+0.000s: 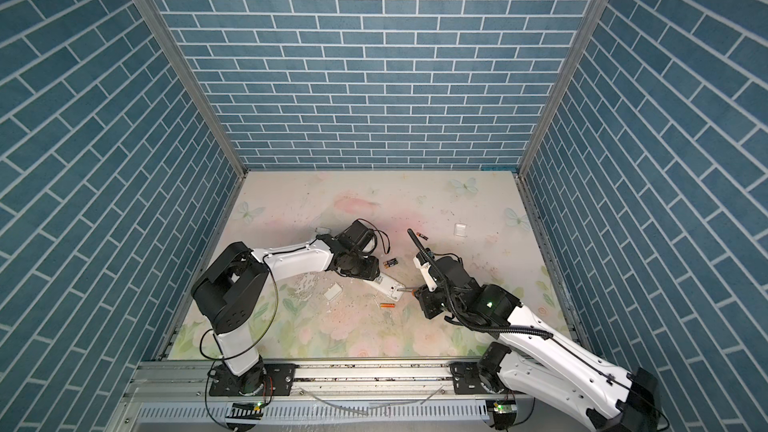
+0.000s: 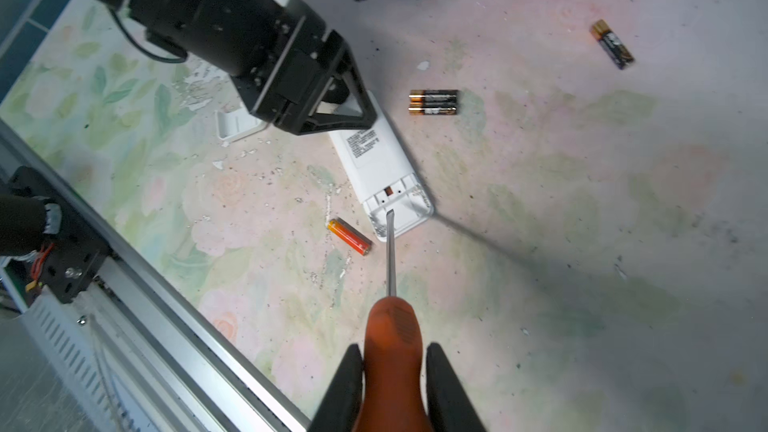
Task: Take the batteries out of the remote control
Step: 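Lever the orange battery out of the remote with the screwdriver, then release the orange-handled screwdriver onto the table from the right gripper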
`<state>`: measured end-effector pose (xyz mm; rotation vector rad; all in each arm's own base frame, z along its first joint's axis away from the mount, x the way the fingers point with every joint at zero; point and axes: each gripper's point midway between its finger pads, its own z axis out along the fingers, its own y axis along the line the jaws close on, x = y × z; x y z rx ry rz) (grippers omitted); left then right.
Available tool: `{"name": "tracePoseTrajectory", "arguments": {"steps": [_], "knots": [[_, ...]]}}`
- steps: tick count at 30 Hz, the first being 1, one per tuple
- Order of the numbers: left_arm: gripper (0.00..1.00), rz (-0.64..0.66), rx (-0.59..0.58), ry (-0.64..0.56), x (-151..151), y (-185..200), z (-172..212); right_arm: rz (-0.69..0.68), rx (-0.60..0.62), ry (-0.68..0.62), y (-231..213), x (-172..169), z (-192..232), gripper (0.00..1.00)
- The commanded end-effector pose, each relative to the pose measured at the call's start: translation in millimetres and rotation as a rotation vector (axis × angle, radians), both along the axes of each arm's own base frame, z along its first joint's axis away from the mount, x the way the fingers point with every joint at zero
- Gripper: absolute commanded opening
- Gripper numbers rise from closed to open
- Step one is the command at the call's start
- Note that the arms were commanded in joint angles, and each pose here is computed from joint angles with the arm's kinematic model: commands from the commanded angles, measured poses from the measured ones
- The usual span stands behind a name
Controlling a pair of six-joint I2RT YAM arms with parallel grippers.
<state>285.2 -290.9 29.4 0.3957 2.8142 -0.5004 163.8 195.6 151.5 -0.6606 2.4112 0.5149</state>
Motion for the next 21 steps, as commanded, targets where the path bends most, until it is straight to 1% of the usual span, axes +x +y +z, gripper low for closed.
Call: {"name": "tracePoseTrajectory", "arguments": {"steps": [1, 4, 6, 8, 13, 16, 18, 21], "knots": [[0.55, 0.029, 0.035, -0.011, 0, 16, 6, -0.169, -0.014, -0.071, -13, 26, 23, 0.0], [0.59, 0.039, -0.005, -0.07, 11, 14, 27, -0.273, 0.023, -0.108, -20, 47, 27, 0.0], [0.61, 0.045, -0.037, -0.116, 18, 13, 45, -0.362, 0.056, -0.133, -31, 66, 29, 0.0], [0.62, 0.053, -0.071, -0.161, 24, 12, 62, -0.414, 0.09, -0.164, -37, 87, 31, 0.0], [0.63, 0.073, -0.125, -0.252, 35, 17, 98, -0.455, 0.07, -0.273, -35, 148, 34, 0.0], [0.63, 0.081, -0.146, -0.294, 37, 22, 113, -0.515, 0.048, -0.326, -41, 189, 31, 0.0], [0.64, 0.089, -0.16, -0.316, 38, 25, 120, -0.546, 0.035, -0.33, -43, 214, 19, 0.0], [0.64, 0.108, -0.174, -0.337, 38, 32, 127, -0.548, 0.015, -0.295, -37, 237, -7, 0.0]]}}
